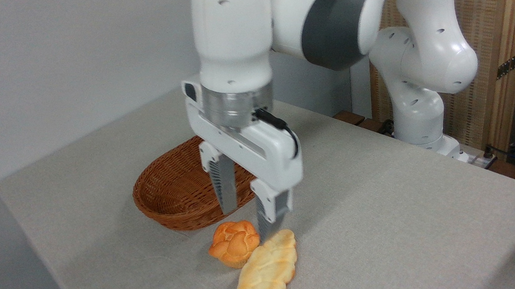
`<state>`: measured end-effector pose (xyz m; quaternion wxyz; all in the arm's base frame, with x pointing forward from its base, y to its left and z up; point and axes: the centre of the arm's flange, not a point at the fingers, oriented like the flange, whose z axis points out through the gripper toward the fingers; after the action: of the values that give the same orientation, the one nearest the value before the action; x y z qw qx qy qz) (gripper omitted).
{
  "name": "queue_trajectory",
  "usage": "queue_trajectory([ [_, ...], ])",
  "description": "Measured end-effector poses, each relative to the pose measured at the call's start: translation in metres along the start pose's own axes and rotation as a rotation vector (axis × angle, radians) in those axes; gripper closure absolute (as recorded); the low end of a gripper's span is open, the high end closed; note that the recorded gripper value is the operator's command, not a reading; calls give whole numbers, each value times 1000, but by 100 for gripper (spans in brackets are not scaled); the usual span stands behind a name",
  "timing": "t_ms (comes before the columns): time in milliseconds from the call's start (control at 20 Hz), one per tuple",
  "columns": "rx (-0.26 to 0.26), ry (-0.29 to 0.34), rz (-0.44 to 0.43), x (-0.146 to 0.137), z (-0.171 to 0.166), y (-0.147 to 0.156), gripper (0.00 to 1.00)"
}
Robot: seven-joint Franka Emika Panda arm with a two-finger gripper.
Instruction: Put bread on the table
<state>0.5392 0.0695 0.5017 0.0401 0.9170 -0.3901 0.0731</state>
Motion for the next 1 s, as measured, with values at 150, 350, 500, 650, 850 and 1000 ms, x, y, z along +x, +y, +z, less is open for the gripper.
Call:
queue_trajectory([
  [150,-3,1,-12,25,1,20,0],
  [350,-4,2,-38,60,2,50,0],
  [500,3,12,-42,87,-3,75,0],
  [650,16,33,-13,110,-14,94,0],
  [850,34,60,9,128,-30,108,0],
  [1000,31,61,-20,132,-41,112,0],
])
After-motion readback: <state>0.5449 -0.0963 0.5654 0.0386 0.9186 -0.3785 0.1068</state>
